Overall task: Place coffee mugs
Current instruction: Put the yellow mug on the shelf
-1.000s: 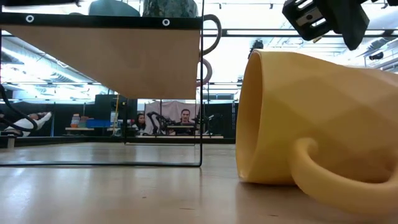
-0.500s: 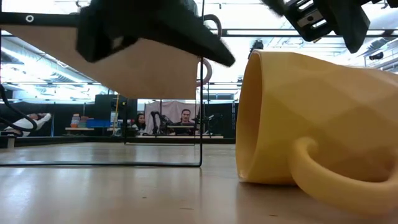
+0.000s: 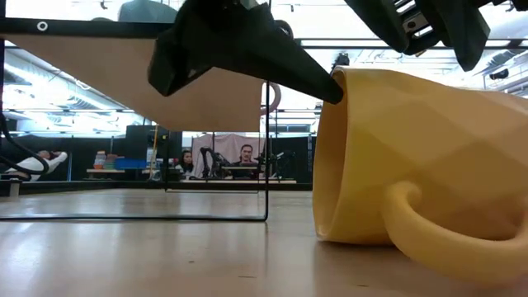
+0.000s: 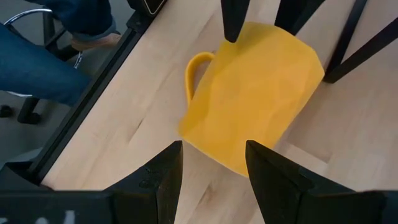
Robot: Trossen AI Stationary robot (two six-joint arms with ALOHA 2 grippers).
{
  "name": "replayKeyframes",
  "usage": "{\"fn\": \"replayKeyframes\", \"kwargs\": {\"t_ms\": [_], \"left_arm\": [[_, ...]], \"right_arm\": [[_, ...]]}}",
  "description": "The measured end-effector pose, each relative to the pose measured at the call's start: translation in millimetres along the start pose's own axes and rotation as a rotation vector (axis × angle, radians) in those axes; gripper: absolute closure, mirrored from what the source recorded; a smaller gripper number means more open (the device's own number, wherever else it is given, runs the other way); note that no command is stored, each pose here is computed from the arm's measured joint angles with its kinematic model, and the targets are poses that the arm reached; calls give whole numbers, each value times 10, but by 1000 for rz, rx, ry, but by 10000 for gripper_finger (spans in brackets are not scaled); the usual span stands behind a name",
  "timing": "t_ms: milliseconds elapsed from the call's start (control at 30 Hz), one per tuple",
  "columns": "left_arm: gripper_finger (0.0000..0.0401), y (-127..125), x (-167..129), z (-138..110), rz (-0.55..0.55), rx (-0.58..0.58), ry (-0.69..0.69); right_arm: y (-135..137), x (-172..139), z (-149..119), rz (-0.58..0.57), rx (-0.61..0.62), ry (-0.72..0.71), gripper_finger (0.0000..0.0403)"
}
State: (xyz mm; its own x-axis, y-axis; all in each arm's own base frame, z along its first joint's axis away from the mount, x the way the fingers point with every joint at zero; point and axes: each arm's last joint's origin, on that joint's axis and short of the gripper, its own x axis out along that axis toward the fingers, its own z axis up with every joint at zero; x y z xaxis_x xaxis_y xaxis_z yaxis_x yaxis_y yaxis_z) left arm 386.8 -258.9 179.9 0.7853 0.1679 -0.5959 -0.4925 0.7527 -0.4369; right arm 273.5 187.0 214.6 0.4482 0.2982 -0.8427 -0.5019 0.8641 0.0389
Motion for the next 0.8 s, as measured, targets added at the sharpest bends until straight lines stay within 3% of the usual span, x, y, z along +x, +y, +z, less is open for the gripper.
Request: {"fn": "replayKeyframes", "kwargs": {"t_ms": [800], "left_arm": [[216, 27, 60, 61, -12, -15, 44]], "right_arm": [[-12, 16, -19, -35, 3, -1, 222]]}}
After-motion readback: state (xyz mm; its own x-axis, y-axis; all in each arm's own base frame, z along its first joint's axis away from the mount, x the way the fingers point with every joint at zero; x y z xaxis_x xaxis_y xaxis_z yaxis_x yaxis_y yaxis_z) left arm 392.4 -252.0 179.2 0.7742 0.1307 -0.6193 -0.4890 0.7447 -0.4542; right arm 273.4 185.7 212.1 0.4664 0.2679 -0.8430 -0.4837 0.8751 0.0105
